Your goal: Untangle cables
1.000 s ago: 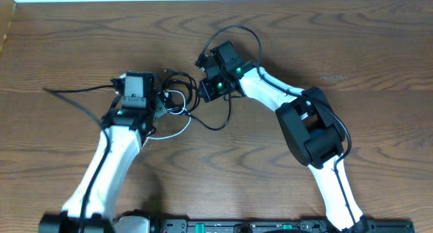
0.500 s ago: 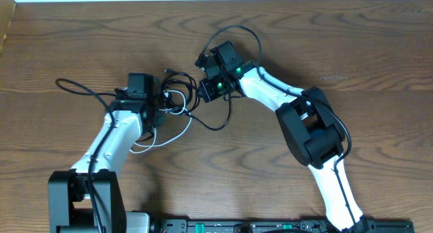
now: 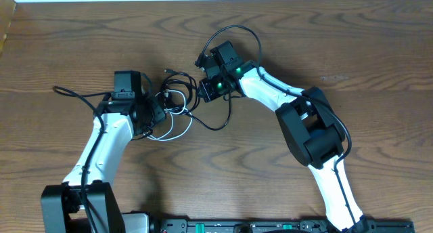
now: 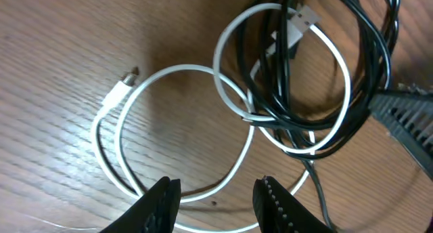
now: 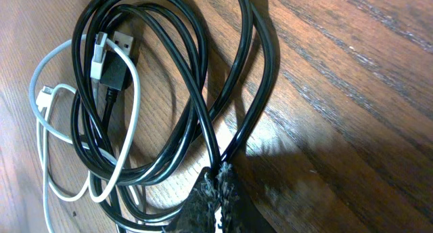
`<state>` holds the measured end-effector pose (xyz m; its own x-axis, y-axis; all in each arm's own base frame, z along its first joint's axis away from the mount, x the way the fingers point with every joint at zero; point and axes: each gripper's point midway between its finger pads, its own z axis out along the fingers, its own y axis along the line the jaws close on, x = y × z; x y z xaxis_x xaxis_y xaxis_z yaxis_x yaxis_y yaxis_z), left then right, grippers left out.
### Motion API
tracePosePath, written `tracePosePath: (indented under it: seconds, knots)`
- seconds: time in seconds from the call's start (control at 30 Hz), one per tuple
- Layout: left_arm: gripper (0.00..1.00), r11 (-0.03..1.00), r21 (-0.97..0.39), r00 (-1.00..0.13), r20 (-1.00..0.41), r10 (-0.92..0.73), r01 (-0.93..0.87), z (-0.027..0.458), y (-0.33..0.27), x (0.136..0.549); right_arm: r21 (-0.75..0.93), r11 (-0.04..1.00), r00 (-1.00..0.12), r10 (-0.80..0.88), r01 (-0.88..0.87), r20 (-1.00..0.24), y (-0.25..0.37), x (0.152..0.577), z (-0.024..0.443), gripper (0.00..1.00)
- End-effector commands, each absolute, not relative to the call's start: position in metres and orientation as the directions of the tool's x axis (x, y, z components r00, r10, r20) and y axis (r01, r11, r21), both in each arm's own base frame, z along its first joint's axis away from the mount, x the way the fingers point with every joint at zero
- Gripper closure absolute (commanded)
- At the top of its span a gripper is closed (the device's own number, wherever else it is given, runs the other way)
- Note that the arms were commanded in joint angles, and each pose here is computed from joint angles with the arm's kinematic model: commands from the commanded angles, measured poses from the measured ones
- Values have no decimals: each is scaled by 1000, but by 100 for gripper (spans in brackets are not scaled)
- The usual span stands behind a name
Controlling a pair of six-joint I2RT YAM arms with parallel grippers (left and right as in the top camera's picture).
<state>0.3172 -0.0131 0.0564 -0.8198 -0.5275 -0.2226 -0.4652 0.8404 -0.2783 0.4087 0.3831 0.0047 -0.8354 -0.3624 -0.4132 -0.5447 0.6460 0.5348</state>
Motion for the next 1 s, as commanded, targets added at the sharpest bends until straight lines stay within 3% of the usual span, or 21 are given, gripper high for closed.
tracePosePath:
  seconds: [0.0, 0.27, 0.33, 0.53, 0.73, 0.97]
  knots:
    - [60, 846, -319, -823, -250, -511, -428, 65, -18, 328, 476, 696, -836, -369, -538, -406, 371, 414, -10, 99]
    - [61, 819, -337, -799, -238, -552, -465, 46, -19, 339, 476, 697, -837, -371, -537, -402, 370, 413, -11, 99]
    - [68, 821, -358, -809, -232, -540, -445, 43, -27, 343, 476, 696, -837, -371, -537, -403, 371, 413, -11, 99]
    - [72, 881, -366, -872, -270, -408, -299, 39, -54, 349, 476, 697, -837, -371, -537, -402, 370, 413, -11, 99]
    - [73, 948, -309, -930, -322, -176, -73, 30, -79, 346, 476, 697, -837, -371, -537, -402, 370, 413, -11, 99]
    - [72, 960, -279, -947, -303, -104, -16, 6, -80, 347, 476, 697, -837, -371, -537, -402, 370, 413, -11, 99]
